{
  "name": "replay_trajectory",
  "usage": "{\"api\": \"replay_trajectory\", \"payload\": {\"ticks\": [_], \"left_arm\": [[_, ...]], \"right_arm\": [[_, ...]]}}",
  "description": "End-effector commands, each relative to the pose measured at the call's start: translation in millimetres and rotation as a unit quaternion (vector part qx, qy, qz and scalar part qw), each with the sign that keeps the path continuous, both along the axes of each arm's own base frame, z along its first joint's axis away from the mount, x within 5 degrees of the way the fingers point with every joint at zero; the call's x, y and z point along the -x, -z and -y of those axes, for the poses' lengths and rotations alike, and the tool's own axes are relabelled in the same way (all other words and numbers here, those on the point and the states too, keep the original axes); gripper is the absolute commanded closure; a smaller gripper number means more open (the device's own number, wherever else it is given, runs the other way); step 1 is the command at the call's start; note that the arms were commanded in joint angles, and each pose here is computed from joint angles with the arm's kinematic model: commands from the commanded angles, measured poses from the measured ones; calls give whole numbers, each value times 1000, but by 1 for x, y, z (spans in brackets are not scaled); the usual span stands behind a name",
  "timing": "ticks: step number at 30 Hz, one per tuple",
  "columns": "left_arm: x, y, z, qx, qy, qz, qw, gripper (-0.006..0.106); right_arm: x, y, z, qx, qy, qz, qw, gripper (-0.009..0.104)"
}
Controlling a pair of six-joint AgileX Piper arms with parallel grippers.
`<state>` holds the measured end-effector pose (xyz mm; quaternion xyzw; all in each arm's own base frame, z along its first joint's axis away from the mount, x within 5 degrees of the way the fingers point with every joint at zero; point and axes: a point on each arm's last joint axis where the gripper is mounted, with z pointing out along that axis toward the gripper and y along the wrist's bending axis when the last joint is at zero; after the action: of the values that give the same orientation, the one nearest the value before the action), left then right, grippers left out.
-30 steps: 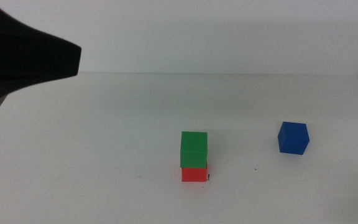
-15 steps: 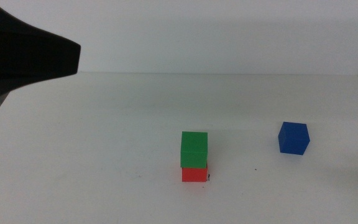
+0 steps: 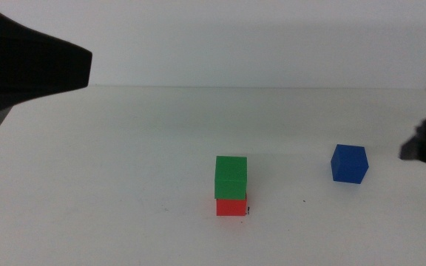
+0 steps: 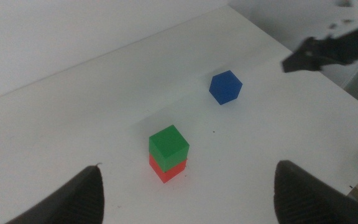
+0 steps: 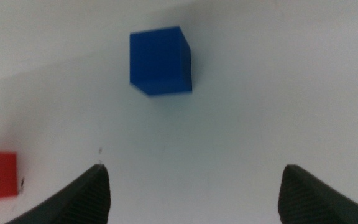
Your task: Stack red cubes first, then green, then blue cubes in a specific spot.
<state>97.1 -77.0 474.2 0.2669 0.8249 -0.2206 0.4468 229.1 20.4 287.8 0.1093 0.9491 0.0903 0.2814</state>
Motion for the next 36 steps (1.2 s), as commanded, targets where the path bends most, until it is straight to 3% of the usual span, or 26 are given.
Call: {"api": "replay_trajectory", "payload": {"ticks": [1, 4, 8, 10, 21, 23, 28, 32, 33, 36], "left_arm": [[0, 0, 0, 3, -1, 5, 1000, 7], [0, 0, 0, 3, -1, 5, 1000, 7], [0, 0, 0, 3, -1, 5, 1000, 7], [0, 0, 0, 3, -1, 5, 1000, 7], [0, 0, 0, 3, -1, 5, 1000, 7], [0, 0, 0, 3, -1, 5, 1000, 7], [0, 0, 0, 3, -1, 5, 1000, 7], [0, 0, 0, 3, -1, 5, 1000, 7], [0, 0, 0, 3, -1, 5, 1000, 7], [0, 0, 0, 3, -1, 5, 1000, 7]], "right_arm": [[-28, 7, 0, 4, -4, -4, 1000, 9], [-63, 17, -9, 14, -19, -35, 999, 9], [-100, 35, -36, 73, -53, -103, 991, 9], [-113, 49, -48, 87, -61, -123, 987, 9], [-148, 107, -58, 78, -14, -143, 987, 11], [-154, 116, -58, 82, -17, -133, 988, 21], [-156, 108, -57, 90, -11, -110, 990, 98], [-135, 61, -75, 95, -21, -81, 992, 90], [-113, 35, -96, 86, -31, -73, 993, 89], [-82, 9, -137, 69, -55, -60, 994, 89]]}}
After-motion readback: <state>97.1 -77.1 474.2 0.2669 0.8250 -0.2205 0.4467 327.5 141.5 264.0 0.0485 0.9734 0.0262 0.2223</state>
